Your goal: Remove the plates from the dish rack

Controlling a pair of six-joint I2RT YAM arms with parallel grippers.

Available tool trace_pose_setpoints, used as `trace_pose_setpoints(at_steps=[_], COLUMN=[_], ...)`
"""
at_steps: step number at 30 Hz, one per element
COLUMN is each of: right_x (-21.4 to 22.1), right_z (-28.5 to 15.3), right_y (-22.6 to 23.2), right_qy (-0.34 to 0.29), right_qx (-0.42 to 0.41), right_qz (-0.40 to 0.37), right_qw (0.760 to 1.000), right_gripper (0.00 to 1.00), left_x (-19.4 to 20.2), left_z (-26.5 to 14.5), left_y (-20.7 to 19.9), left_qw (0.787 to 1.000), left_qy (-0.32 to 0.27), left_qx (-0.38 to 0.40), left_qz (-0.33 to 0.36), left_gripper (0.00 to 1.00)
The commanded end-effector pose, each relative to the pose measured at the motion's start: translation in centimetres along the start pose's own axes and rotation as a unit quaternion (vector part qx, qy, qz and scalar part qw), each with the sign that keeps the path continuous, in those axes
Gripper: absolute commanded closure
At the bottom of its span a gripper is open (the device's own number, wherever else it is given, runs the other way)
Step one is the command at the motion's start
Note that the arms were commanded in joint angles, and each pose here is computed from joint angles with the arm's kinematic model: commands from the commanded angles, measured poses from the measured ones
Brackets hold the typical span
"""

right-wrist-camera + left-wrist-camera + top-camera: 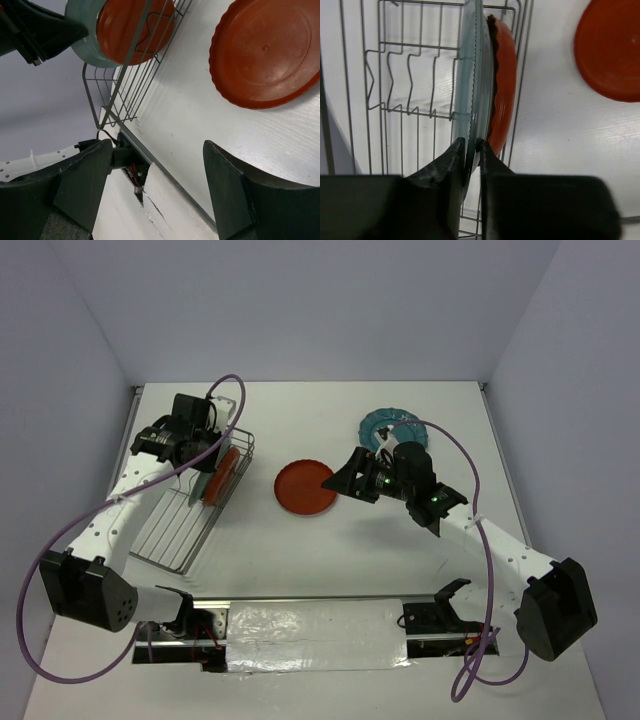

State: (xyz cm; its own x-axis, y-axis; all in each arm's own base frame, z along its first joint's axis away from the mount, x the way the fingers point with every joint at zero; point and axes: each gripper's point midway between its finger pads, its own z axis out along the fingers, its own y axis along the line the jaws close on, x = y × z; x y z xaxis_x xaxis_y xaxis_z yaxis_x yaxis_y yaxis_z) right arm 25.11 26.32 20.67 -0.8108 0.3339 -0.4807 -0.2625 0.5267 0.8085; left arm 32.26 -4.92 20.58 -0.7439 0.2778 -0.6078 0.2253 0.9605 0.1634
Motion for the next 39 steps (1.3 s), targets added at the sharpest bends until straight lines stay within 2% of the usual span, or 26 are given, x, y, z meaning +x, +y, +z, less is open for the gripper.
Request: trace_pose_setpoints(at_steps=[1, 4, 15, 25, 29, 32, 39], right_x=[-0.9, -0.8, -0.9, -0.9, -0.9, -1.0, -1.0], right_z=[-0.6, -0.6, -0.4, -0.5, -0.5, -0.4, 0.0], right_y=[1.6, 1.6, 1.4, 1.4, 1.4, 1.3, 0.8], right_qy=[-0.016, -0.015, -0.015, -0.015, -0.015, -0.016, -0.014], right_qx=[-0.022, -0.022, -0.019, -0.018, -0.018, -0.015, -0.005], right_qz=[-0.015, -0.014, -0.013, -0.013, -0.013, -0.012, -0.008], right_qw=[1.000, 1.000, 1.000, 1.000, 1.000, 1.000, 1.000], right_gripper=[0.20, 0.20, 0.20, 0.20, 0.20, 0.20, 0.20], left_x=[-0.1, -0.2, -4.8, -6.7, -8.5, -10.3, -12.1], left_z=[1.0, 1.0, -4.3, -5.6, -7.1, -8.9, -10.6], left_y=[0.3, 0.3, 2.7, 3.2, 3.6, 3.5, 2.4], left_qw=[1.000, 1.000, 0.997, 0.995, 0.992, 0.988, 0.984], left_qy=[0.004, 0.005, -0.055, -0.080, -0.114, -0.146, -0.179], left_qx=[-0.009, -0.007, -0.048, -0.052, -0.056, -0.045, -0.009], left_qz=[-0.001, -0.003, -0.018, -0.001, -0.002, -0.004, -0.013], left_gripper=[0.81, 1.00, 1.00, 1.00, 1.00, 1.00, 1.00])
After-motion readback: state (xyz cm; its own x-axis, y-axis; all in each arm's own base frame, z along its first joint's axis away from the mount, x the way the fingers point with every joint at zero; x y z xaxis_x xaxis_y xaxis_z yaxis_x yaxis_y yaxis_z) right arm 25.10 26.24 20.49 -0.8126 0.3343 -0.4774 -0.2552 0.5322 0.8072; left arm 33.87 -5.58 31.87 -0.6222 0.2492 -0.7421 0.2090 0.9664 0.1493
